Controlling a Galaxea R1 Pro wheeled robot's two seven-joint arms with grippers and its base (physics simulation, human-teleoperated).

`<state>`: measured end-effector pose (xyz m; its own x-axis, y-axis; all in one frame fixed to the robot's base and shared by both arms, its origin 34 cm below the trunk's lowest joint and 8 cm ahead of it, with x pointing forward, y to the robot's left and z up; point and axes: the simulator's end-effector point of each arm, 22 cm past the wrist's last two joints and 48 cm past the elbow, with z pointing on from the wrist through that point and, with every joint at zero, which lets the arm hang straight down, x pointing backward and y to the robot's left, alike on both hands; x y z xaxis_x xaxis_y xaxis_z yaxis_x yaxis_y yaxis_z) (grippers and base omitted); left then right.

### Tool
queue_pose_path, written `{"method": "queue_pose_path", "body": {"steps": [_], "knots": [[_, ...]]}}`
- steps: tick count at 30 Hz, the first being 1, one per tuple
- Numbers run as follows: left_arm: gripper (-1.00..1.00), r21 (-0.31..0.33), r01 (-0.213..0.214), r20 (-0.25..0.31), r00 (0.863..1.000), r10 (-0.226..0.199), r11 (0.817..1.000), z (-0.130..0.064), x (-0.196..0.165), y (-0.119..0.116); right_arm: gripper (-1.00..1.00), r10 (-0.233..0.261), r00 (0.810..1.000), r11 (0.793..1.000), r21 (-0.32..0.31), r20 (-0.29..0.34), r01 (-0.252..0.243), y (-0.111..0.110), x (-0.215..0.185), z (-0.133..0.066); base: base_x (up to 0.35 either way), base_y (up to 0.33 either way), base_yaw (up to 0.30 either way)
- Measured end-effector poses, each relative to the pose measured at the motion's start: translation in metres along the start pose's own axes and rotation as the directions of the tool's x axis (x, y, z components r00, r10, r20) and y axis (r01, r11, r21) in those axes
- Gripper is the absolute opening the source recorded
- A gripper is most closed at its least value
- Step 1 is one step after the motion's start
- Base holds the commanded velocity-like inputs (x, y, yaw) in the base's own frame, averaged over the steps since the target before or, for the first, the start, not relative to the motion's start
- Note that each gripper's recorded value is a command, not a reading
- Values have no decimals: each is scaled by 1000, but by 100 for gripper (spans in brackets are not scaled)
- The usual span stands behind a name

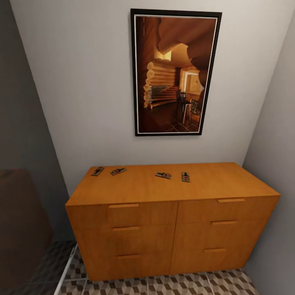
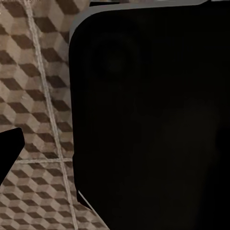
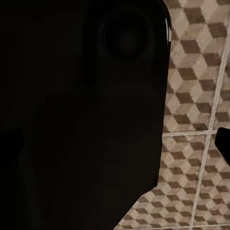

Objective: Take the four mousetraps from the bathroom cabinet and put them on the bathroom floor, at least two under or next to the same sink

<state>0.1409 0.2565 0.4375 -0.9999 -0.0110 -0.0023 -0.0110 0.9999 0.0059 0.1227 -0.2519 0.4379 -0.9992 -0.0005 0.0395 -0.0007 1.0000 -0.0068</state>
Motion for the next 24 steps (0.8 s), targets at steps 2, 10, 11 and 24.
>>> {"method": "queue_pose_path", "body": {"steps": [2,10,11,24], "knots": [[100,0,0,0,1000,0,1000,0,0,0,100,1,1000,1000,0,0,-1,0,0,0,2,-1,0],[100,0,0,23,1000,0,1000,0,-11,0,100,7,1000,1000,-2,-5,-7,0,1,0,0,0,0],[100,0,1,33,999,-1,1000,0,-16,0,100,10,1000,1000,-4,-5,-10,0,1,0,0,0,0],[100,0,9,43,999,-9,1000,0,-21,0,100,-3,1000,1000,-1,3,3,0,-2,0,0,0,0]]}}
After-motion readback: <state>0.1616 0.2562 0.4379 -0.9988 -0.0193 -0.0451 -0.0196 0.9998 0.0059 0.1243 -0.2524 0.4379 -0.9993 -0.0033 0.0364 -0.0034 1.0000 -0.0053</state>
